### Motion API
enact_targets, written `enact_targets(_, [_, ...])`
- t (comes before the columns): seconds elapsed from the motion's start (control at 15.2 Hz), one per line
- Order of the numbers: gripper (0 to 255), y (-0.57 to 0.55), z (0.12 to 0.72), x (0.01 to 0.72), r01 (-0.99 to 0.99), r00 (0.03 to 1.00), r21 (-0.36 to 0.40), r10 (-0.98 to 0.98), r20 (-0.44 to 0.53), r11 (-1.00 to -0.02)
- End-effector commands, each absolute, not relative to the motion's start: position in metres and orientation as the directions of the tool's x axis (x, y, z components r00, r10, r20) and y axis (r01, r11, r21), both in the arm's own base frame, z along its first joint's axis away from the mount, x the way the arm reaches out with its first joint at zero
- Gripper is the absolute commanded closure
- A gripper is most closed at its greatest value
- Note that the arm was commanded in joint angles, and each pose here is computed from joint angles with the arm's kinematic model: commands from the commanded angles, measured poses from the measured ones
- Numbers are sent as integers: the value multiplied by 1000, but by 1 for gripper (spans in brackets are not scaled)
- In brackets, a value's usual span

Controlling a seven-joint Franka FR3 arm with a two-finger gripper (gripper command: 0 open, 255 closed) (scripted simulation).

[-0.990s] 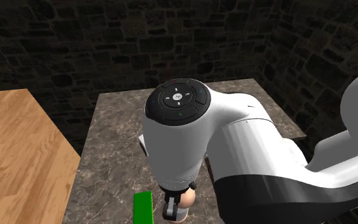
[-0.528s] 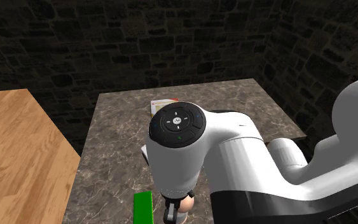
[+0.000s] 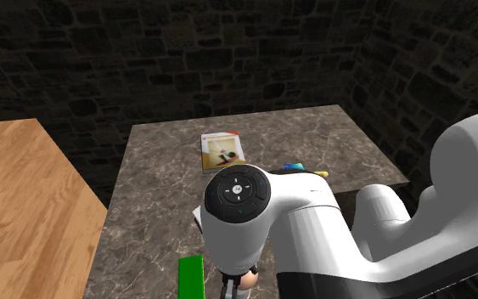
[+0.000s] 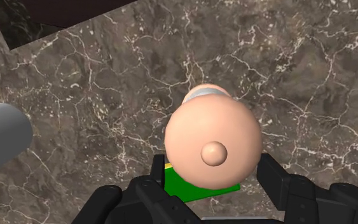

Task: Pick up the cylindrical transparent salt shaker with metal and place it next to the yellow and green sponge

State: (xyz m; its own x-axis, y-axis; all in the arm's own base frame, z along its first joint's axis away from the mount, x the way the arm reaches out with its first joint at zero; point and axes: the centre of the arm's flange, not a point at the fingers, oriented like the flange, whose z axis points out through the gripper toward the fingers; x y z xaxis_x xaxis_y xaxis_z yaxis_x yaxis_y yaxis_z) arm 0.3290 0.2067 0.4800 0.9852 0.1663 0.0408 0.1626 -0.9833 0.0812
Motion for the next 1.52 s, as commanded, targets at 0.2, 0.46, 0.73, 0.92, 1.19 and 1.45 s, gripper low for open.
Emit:
enact_targets(0.2, [255,207,456,329,163,985,81,166,42,-983])
enact_targets(0.46, [255,207,456,329,163,985,81,166,42,-983])
enact_targets(0.73, [0,207,456,329,163,985,81,166,42,-983])
enact_targets(0.92, [0,207,456,329,163,985,81,166,42,-983])
enact_targets(1.19, [0,209,482,327,163,985,81,166,42,-983])
enact_targets(1.45, [0,210,506,326,163,985,81,166,42,-983])
